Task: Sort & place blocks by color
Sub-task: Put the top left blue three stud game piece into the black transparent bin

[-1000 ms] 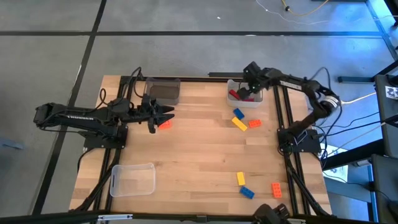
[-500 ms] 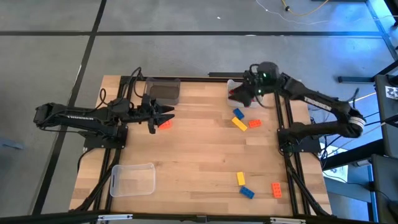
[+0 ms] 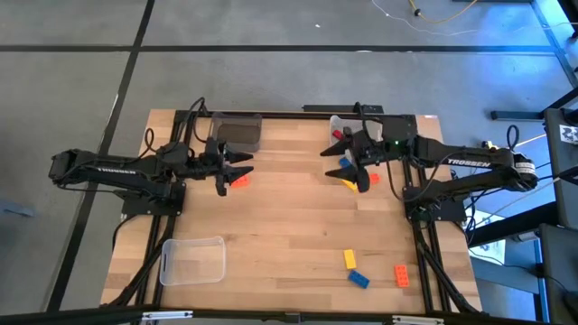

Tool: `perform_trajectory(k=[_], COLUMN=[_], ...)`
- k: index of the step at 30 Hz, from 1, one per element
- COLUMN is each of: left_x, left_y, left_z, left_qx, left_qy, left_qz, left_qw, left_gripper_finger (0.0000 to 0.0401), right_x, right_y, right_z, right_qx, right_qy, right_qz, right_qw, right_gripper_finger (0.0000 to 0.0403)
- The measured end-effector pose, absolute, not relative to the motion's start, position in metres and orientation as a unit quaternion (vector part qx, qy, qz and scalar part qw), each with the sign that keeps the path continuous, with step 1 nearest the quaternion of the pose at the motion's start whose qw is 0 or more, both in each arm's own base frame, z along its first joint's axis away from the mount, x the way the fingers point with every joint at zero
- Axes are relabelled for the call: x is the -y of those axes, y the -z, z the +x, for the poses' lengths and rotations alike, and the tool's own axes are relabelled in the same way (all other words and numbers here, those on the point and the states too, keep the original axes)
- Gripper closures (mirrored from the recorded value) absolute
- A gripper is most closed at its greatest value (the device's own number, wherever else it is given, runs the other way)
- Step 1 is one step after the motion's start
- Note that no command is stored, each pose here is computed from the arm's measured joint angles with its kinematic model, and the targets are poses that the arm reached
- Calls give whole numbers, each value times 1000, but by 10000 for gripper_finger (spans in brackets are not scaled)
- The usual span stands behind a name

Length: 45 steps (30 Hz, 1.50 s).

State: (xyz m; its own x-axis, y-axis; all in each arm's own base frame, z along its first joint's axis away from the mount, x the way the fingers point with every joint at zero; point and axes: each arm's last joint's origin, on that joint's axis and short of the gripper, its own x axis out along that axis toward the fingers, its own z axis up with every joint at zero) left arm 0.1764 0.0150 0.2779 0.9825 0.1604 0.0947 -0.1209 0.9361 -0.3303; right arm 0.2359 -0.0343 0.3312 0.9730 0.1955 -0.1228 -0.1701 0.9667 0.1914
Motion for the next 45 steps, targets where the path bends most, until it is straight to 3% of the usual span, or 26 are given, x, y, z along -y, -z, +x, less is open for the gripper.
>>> perform_trajectory(k=[15, 22, 27, 33, 38, 45], left_x=[-15, -20, -36, -55, -60, -68], left_y=[-278, -281, -279, -240, -200, -178], left_z=[176, 178, 180, 172, 167, 169], left_qx=[60, 50, -136, -362, -450, -464], left_qy=[-74, -138, -240, -354, -388, -420], left_qz=[-164, -221, -271, -317, -326, -315], left_qw=[982, 964, 922, 802, 736, 714], left_gripper_finger=[195, 195, 195, 195, 195, 195], right_x=[31, 31, 31, 31, 31, 31], right_y=[-331, -331, -331, -331, -331, -331], right_z=[236, 236, 236, 236, 236, 237], right_qx=[-70, -70, -70, -71, -73, -73], right_qy=[-99, -99, -99, -99, -98, -98], right_qz=[82, 82, 81, 84, 95, 96], right_qw=[989, 989, 989, 989, 988, 988], right_gripper_finger=[96, 96, 96, 96, 96, 96])
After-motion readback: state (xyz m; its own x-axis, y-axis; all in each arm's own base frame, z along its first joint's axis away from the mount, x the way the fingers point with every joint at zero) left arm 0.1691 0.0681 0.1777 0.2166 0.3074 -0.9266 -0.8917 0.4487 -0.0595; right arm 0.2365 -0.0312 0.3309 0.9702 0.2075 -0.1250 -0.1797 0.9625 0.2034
